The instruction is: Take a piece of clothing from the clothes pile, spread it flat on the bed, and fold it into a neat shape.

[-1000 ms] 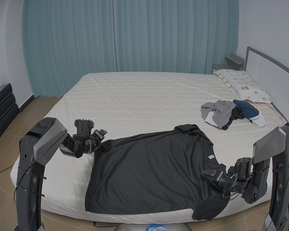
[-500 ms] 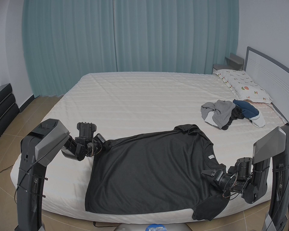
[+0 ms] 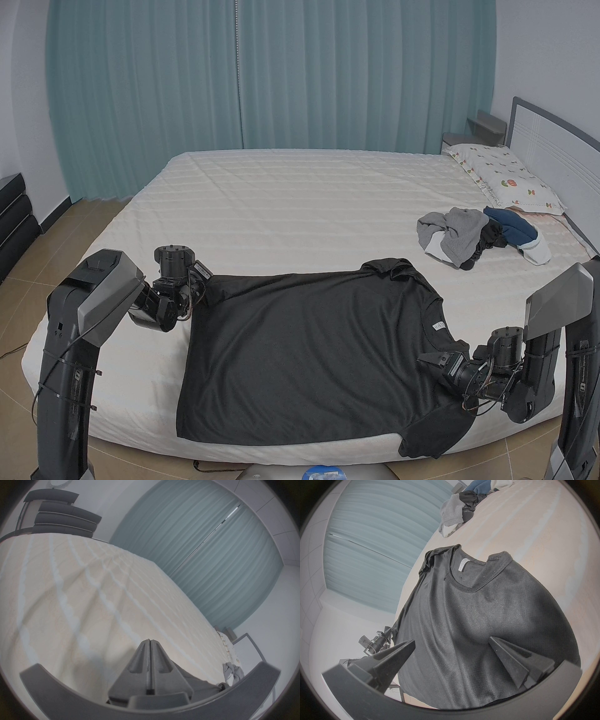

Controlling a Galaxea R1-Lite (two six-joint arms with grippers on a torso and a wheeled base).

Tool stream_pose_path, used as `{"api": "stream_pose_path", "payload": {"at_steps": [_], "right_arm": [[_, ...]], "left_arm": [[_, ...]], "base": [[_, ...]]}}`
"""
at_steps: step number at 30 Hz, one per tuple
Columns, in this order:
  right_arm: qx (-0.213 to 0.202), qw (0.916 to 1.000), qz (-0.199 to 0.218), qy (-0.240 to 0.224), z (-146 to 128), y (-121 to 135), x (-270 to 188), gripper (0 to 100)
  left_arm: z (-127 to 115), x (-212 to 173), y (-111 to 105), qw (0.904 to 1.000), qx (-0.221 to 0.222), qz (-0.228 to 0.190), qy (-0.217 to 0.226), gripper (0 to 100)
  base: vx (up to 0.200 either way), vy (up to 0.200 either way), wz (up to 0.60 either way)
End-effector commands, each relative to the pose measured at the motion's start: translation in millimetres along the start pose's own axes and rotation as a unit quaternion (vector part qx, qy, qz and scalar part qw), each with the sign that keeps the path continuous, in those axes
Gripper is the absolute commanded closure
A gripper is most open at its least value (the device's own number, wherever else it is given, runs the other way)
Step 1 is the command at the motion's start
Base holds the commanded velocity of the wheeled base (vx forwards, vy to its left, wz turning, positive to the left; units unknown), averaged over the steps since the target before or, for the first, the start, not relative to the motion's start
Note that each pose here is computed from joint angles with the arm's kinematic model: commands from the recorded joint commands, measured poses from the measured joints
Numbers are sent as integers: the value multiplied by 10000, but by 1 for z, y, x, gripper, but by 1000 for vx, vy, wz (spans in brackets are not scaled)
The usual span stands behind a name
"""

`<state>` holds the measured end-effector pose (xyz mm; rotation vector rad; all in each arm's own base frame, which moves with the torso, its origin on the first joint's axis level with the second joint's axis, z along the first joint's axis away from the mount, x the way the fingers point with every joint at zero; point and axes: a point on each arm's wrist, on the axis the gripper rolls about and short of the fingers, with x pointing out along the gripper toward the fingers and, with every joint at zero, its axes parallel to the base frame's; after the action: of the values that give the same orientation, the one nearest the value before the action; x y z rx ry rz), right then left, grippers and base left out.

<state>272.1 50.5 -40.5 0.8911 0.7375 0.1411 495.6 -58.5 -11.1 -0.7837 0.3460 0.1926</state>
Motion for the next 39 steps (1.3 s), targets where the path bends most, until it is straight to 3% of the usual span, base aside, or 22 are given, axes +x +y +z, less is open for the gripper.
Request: {"api": "stream_pose_path", "payload": {"at_steps": [1, 14, 23, 24, 29, 35, 39], "right_arm": [[-9, 10000, 40, -26, 1, 1, 0, 0], [10, 10000, 47, -41, 1, 1, 0, 0], [162, 9998, 87, -94, 4, 3, -1, 0], [162, 9998, 87, -94, 4, 3, -1, 0], [139, 9997, 126, -179, 7, 5, -2, 0], [4, 9962, 436, -759, 25, 30, -24, 0], [-131, 9923, 564, -1096, 39, 36, -33, 0]], "left_arm": [[7, 12, 2, 9993, -75, -76, -354, 100], [15, 40, 6, 9962, -146, -284, -812, 100], [10, 42, 10, 9972, -33, -171, -729, 100], [10, 42, 11, 9974, -3, -142, -703, 0], [10, 42, 11, 9979, 10, -91, -647, 0], [12, 32, 11, 9978, 0, 252, -611, 0], [27, 6, 9, 9972, -481, 361, -441, 0]], "base": [[0, 0, 0], [0, 0, 0], [0, 0, 0], [0, 0, 0], [0, 0, 0], [0, 0, 0], [0, 0, 0]]}}
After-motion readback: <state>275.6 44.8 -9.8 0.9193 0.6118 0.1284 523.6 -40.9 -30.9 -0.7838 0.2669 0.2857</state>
